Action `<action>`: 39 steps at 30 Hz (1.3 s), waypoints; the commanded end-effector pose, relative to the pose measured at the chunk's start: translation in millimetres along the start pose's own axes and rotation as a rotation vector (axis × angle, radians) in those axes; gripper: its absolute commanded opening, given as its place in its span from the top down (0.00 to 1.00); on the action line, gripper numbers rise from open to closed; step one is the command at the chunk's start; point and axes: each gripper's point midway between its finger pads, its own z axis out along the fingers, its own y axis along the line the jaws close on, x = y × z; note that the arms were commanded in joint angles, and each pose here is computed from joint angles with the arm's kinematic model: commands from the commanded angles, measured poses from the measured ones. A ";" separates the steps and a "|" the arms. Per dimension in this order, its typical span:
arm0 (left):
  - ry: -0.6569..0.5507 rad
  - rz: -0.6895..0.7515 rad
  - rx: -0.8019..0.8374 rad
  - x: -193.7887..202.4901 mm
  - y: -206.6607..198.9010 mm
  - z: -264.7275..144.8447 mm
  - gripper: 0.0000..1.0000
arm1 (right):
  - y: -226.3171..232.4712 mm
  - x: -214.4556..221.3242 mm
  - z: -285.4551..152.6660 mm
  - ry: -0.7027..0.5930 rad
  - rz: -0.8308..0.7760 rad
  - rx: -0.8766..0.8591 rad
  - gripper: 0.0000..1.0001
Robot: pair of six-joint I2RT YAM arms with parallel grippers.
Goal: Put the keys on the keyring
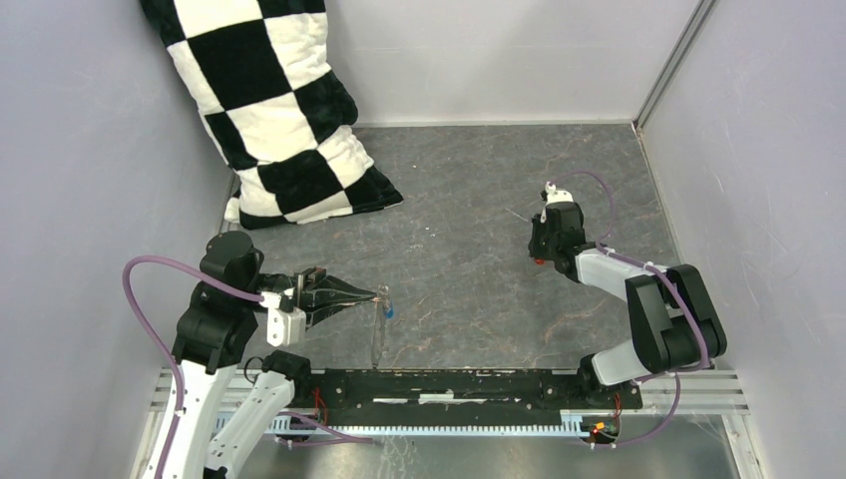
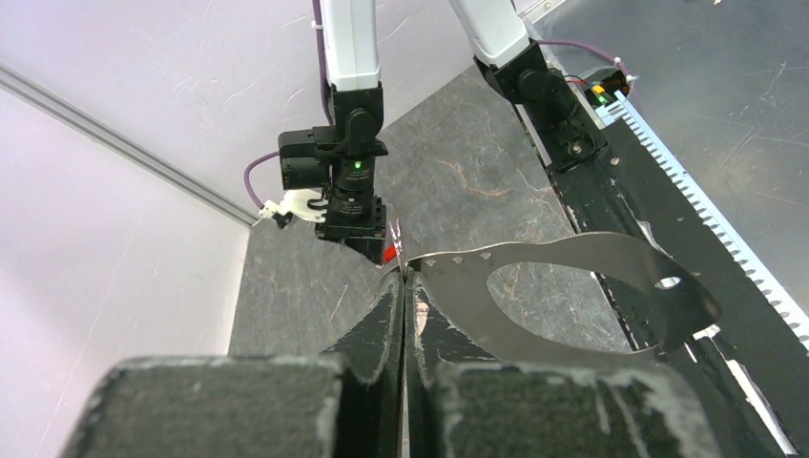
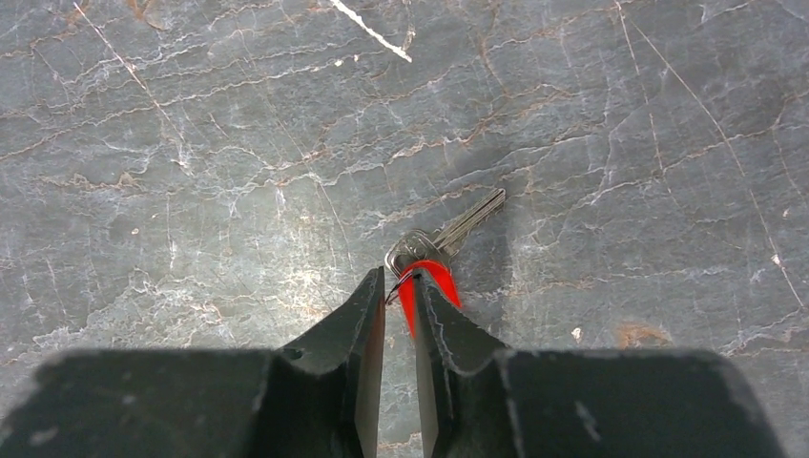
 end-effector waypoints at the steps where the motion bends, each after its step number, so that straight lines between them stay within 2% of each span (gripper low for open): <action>1: -0.004 0.053 -0.005 -6.9 3.7 -0.4 0.98 | -1.7 -6.7 2.9 -0.021 0.023 0.014 0.79; 9: -0.003 0.054 -0.007 -8.4 4.8 -0.7 0.98 | 4.3 -12.4 4.9 -0.029 0.010 -0.001 1.00; 12: -0.003 0.048 -0.006 -8.4 4.5 -0.6 0.98 | 24.2 -21.4 4.0 -0.046 -0.043 -0.061 0.99; 16: -0.005 0.043 -0.005 -8.7 4.1 -0.5 0.98 | 75.0 -37.7 -9.1 -0.099 -0.198 -0.204 1.00; 24: -0.009 0.016 0.001 -6.1 2.6 0.1 0.98 | 169.6 -34.5 -77.8 -0.205 -0.500 -0.571 1.00; 27: -0.018 0.001 0.009 -6.4 1.5 0.8 0.98 | 191.1 -29.6 -113.4 -0.288 -0.651 -0.689 0.99; 32: -0.046 -0.043 0.035 -8.3 -4.4 2.2 0.98 | 217.1 -27.3 -191.2 -0.625 -0.905 -0.911 0.99; 35: -0.056 -0.059 0.042 -10.5 -5.6 2.5 0.98 | 225.3 -32.6 -229.7 -0.762 -0.970 -1.007 1.00; 39: -0.077 -0.105 0.062 -15.3 -7.0 3.2 0.98 | 240.3 -37.5 -268.7 -0.848 -1.016 -1.137 1.00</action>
